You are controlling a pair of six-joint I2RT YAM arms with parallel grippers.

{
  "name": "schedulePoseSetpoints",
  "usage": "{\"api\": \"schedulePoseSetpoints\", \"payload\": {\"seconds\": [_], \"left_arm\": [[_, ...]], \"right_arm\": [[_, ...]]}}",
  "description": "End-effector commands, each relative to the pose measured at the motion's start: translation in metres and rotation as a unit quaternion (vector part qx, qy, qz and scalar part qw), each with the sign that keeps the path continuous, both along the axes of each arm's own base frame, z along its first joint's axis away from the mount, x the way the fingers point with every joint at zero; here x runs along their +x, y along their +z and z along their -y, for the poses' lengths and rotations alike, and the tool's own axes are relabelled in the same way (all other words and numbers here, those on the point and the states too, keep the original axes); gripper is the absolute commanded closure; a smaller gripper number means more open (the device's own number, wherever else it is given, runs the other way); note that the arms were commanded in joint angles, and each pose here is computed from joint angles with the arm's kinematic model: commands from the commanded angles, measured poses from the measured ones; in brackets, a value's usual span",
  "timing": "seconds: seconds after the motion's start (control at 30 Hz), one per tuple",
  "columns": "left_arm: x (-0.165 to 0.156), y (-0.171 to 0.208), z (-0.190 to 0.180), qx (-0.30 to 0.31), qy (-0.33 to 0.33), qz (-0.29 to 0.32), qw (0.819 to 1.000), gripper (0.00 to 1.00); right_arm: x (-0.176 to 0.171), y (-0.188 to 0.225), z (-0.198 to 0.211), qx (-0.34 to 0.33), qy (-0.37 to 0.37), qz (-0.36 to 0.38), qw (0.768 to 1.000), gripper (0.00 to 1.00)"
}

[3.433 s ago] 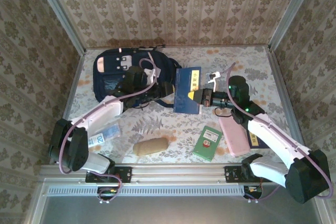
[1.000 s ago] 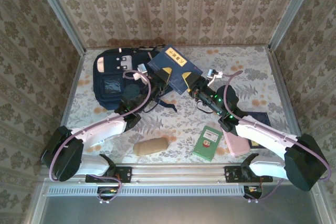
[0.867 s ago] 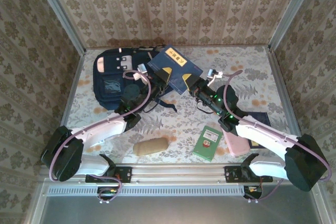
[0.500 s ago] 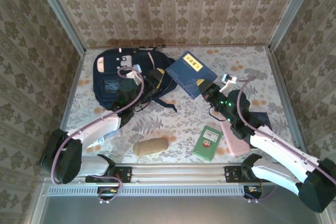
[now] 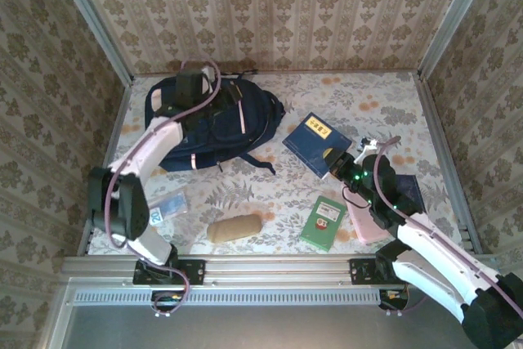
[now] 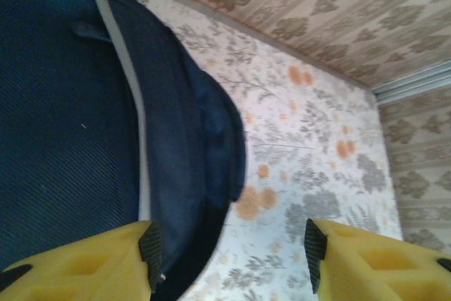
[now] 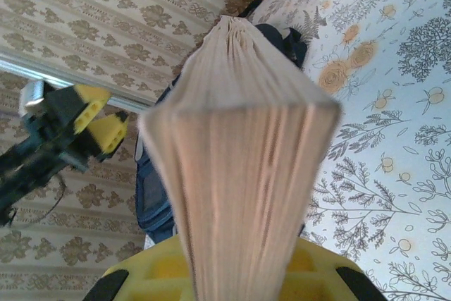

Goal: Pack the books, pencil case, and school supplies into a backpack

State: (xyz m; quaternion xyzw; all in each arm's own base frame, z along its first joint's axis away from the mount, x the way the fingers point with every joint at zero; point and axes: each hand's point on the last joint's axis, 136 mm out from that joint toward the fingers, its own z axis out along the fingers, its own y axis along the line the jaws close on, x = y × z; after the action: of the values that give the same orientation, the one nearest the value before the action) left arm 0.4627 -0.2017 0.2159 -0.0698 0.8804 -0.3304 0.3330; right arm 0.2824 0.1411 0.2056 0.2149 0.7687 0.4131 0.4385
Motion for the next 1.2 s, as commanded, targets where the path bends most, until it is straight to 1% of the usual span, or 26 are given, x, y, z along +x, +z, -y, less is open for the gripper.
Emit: {"api": "schedulePoseSetpoints", "payload": {"seconds": [0.0,0.13,0.33,0.4,0.5,0.73,0.97,1.1,1.13,1.17], "left_arm": [[0.011,-0.029,-0.014,0.027,-0.021,-0.048,0.998,0.41],[0.037,-0.044,-0.004,0.006,-0.035,-0.058,0.998,0.44],[0.055,-0.064,0.015,-0.017,-0.053,-0.069,0.996,0.46],[0.057,-0.071,0.023,-0.016,-0.062,-0.073,0.995,0.49],[0.058,-0.078,0.033,-0.008,-0.077,-0.080,0.994,0.54],[0.062,-0.101,0.045,0.011,-0.089,-0.102,0.991,0.59],[0.059,-0.122,0.042,0.030,-0.090,-0.124,0.988,0.61],[0.053,-0.122,0.052,0.029,-0.106,-0.125,0.986,0.75],[0.053,-0.120,0.054,0.029,-0.112,-0.123,0.986,0.81],[0.051,-0.114,0.059,0.028,-0.119,-0.119,0.985,0.89]], "right_arm": [[-0.005,0.013,0.000,-0.015,0.017,0.026,0.999,1.00],[-0.008,0.010,0.008,-0.025,0.012,0.026,0.999,1.00],[-0.010,0.004,0.018,-0.029,0.009,0.019,0.999,1.00],[-0.011,0.001,0.020,-0.029,0.008,0.018,0.999,1.00],[-0.011,-0.002,0.021,-0.028,0.009,0.014,0.999,1.00],[-0.011,0.006,0.021,-0.028,0.012,0.020,0.999,1.00],[-0.011,0.013,0.021,-0.027,0.014,0.023,0.999,1.00],[-0.011,0.013,0.021,-0.027,0.013,0.021,0.999,1.00],[-0.011,0.014,0.021,-0.028,0.014,0.022,0.999,1.00],[-0.011,0.014,0.021,-0.028,0.014,0.022,0.999,1.00]]}}
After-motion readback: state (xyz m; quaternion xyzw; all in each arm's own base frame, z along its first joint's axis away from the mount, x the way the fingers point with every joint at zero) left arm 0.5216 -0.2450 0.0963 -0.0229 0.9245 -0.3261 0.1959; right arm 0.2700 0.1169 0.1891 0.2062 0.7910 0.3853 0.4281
